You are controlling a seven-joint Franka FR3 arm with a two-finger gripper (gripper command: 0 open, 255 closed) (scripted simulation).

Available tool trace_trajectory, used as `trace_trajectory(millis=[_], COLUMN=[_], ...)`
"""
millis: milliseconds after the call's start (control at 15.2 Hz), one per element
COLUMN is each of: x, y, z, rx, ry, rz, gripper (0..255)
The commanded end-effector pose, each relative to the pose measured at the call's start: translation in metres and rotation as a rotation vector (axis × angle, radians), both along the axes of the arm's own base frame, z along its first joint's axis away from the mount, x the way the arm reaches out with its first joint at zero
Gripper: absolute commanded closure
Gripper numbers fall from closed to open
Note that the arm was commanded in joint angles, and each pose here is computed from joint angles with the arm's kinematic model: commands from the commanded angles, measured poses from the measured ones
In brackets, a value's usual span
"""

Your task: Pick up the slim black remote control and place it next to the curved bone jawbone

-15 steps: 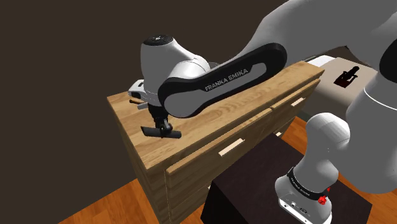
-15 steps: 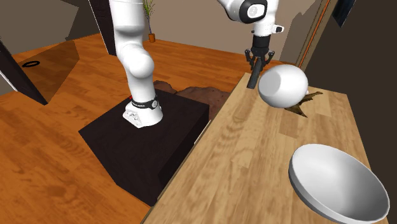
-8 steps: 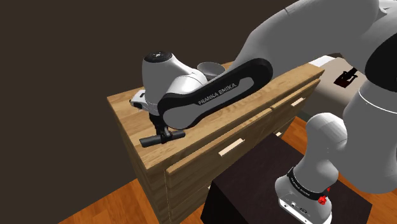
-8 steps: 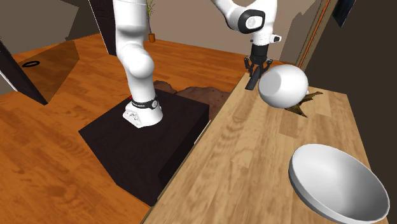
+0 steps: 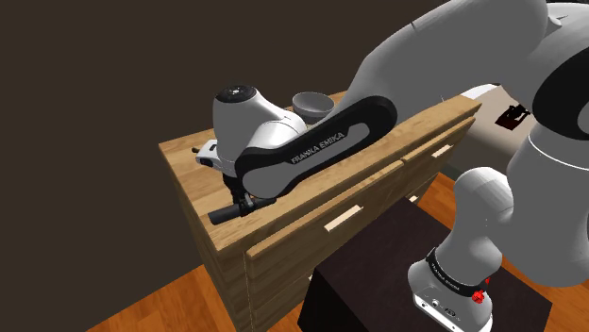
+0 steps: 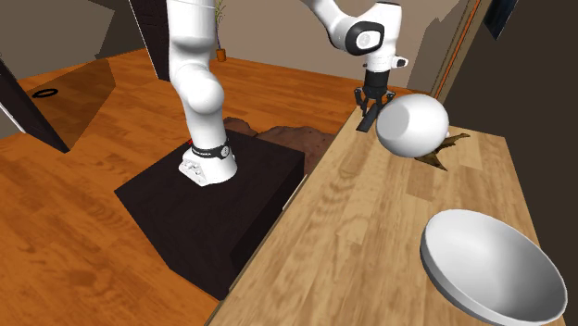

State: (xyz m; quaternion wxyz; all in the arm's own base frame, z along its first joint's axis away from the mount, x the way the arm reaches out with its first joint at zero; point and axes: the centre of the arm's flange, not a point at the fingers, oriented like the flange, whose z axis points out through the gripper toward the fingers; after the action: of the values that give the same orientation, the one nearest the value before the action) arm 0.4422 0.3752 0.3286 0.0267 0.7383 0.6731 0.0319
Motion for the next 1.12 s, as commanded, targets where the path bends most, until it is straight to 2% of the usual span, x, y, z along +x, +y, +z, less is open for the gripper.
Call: trace_trajectory(millis=[0,66,132,462,726,1056], x=[0.0,0.0,0.0,0.0,-0.004,-0.004], y=[0.0,0.0,-0.001,0.0,-0.001,-0.001], z=[-0.001,-0.001,-0.001,-0.001,0.049,0.049], rx=[-0.001,-0.001,-0.001,-0.001,-0.001,-0.001], ry=[0.001,0.001,0.001,0.001,0.001,0.001], rz=[-0.001,-0.001,-0.001,-0.001,-0.001,-0.001], gripper=[255,255,0,0,0,0])
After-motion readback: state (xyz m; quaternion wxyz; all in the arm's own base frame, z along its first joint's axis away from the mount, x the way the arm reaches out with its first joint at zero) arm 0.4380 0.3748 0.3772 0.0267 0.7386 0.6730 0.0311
